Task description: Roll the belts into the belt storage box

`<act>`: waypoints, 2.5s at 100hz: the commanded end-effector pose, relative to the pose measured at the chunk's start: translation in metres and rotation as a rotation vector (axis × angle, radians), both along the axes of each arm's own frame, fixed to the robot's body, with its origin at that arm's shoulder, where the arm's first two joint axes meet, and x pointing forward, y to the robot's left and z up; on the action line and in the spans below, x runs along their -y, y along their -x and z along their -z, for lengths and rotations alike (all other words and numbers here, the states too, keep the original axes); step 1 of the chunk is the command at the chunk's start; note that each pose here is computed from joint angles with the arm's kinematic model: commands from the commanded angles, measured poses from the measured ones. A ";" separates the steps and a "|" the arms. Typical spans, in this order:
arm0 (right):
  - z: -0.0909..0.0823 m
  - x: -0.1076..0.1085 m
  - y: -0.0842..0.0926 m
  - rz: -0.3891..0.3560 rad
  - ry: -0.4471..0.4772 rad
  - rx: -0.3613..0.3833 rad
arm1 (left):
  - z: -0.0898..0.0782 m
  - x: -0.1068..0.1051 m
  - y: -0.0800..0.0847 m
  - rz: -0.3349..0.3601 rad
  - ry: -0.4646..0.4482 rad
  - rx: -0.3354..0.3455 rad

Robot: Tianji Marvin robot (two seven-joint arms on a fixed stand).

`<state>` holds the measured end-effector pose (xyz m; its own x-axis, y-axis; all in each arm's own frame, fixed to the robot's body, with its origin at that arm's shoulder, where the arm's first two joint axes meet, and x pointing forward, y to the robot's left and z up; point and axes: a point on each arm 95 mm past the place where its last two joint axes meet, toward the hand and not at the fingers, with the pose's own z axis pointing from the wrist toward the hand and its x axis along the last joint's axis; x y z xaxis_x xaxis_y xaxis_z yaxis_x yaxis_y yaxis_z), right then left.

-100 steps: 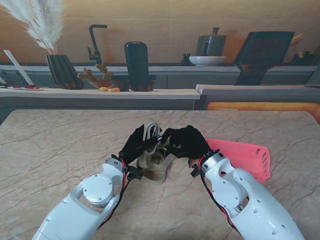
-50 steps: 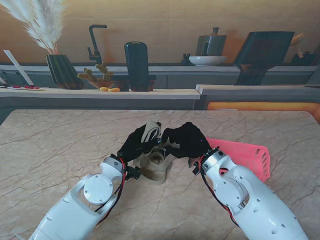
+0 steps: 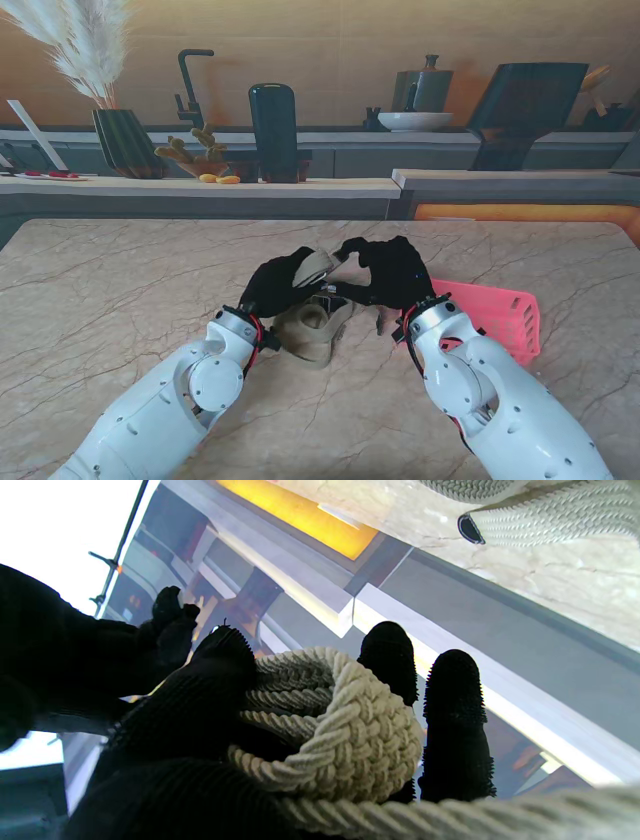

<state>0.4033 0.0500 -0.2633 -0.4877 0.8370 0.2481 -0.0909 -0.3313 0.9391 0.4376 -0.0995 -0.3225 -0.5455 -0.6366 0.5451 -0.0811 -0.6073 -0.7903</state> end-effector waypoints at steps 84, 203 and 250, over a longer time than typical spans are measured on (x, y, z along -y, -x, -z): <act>0.026 -0.044 -0.023 0.088 -0.225 -0.279 | -0.003 0.000 -0.004 0.044 -0.201 0.138; 0.016 -0.029 -0.013 0.106 -0.400 -0.522 | -0.001 -0.015 -0.006 -0.011 -0.096 0.066; -0.001 0.004 -0.007 0.118 -0.535 -0.586 | 0.000 -0.023 -0.005 0.052 -0.057 -0.023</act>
<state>0.4138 0.0477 -0.2658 -0.0689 0.5817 0.8105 0.3032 -0.7617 0.5726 0.4426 -0.0753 -0.3206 -0.5565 -0.6269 0.5453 -0.1391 -0.5768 -0.8050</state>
